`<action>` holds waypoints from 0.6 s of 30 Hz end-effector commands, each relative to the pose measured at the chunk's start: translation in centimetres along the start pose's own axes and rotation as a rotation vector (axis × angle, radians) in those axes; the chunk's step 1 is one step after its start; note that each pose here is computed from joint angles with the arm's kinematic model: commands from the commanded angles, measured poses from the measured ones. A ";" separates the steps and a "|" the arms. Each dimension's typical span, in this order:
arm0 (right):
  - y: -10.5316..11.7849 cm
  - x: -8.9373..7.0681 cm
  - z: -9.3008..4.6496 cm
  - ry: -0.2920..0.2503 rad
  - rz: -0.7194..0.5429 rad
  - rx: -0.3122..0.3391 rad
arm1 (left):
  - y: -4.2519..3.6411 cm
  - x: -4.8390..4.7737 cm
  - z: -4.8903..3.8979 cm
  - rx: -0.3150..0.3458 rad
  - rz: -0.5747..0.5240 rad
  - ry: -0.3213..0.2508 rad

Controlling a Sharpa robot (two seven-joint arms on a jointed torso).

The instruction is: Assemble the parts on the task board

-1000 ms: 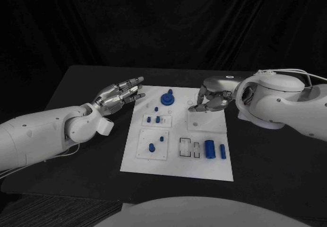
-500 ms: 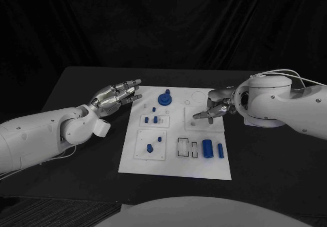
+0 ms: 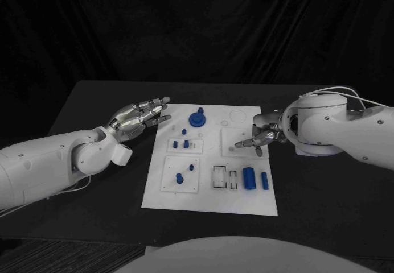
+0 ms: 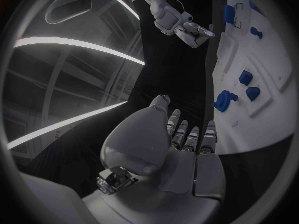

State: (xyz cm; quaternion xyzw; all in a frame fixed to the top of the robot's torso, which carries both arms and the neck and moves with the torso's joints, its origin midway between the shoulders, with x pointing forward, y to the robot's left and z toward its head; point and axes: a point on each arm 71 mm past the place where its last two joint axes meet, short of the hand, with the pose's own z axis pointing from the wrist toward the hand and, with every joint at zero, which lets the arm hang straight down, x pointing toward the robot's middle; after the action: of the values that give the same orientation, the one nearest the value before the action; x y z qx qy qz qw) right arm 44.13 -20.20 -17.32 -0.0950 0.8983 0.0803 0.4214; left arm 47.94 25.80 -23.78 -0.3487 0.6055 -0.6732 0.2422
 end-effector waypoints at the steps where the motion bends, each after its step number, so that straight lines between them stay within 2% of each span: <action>1: -0.3 0.8 0.0 0.056 -0.004 0.036 | 0.02 0.23 0.08 0.004 -0.017 0.021; 18: -0.4 2.4 -1.0 0.074 0.023 0.026 | 0.12 0.43 0.27 -0.003 -0.023 0.034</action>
State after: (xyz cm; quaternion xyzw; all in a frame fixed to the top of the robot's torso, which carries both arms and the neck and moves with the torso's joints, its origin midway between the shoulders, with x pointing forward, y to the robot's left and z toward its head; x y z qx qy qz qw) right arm 42.15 -20.90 -18.37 -0.0880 0.9130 0.0781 0.3906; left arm 47.94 25.47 -23.87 -0.3469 0.6100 -0.6736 0.2320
